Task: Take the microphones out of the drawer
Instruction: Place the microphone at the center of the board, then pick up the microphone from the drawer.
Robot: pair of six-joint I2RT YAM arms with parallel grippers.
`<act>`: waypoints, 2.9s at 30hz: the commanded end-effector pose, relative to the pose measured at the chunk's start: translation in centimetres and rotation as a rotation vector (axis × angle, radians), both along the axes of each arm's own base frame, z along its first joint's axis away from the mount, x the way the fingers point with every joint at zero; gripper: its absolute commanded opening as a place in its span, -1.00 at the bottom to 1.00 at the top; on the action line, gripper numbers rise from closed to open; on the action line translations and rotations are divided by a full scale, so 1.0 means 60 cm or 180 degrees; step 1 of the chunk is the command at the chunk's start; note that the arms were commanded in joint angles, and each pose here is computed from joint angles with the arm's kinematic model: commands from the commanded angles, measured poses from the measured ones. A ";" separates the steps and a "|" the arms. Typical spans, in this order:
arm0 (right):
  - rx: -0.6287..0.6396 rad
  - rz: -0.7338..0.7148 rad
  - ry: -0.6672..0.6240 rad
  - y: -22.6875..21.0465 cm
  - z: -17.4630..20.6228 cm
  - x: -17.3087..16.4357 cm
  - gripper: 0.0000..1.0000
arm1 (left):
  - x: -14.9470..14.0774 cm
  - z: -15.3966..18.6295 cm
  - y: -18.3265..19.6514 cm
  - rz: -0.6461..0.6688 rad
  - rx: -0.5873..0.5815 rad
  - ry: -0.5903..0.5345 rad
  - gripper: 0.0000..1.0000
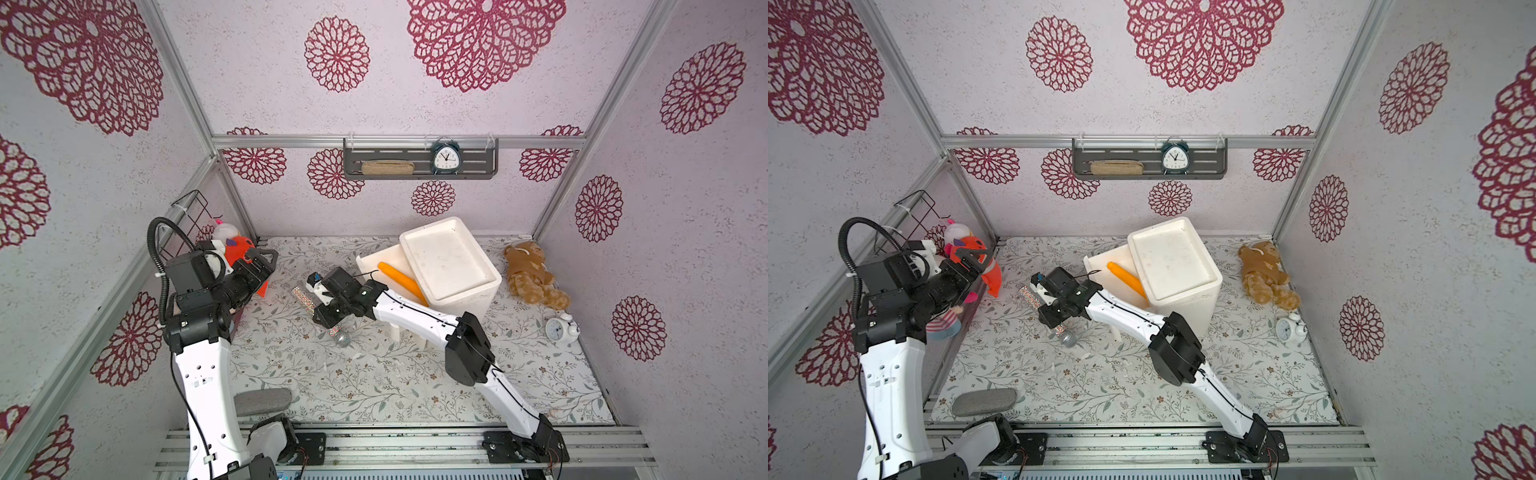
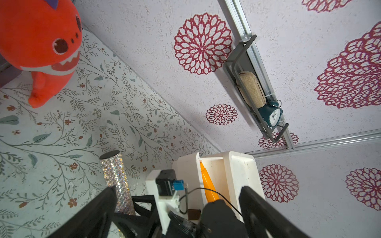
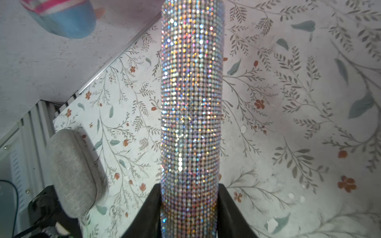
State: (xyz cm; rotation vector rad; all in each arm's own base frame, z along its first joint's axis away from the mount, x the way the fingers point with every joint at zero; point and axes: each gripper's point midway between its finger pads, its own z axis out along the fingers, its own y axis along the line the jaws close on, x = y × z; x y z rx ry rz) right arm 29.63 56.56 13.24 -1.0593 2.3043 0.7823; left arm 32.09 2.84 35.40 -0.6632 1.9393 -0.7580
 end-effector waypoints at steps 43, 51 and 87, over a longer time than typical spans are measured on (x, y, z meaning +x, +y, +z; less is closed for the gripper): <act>0.0364 -0.0174 -0.0361 0.043 0.064 0.035 0.72 | -0.005 -0.002 -0.031 -0.0351 -0.0097 -0.0134 0.95; 0.0538 -0.0149 -0.0677 0.019 0.172 0.038 0.97 | -0.005 0.011 -0.034 -0.0360 -0.0083 -0.0179 0.95; 0.0312 -0.1278 -0.1731 -0.398 0.469 0.129 0.97 | 0.036 0.014 -0.179 -0.0691 0.0067 0.0273 0.95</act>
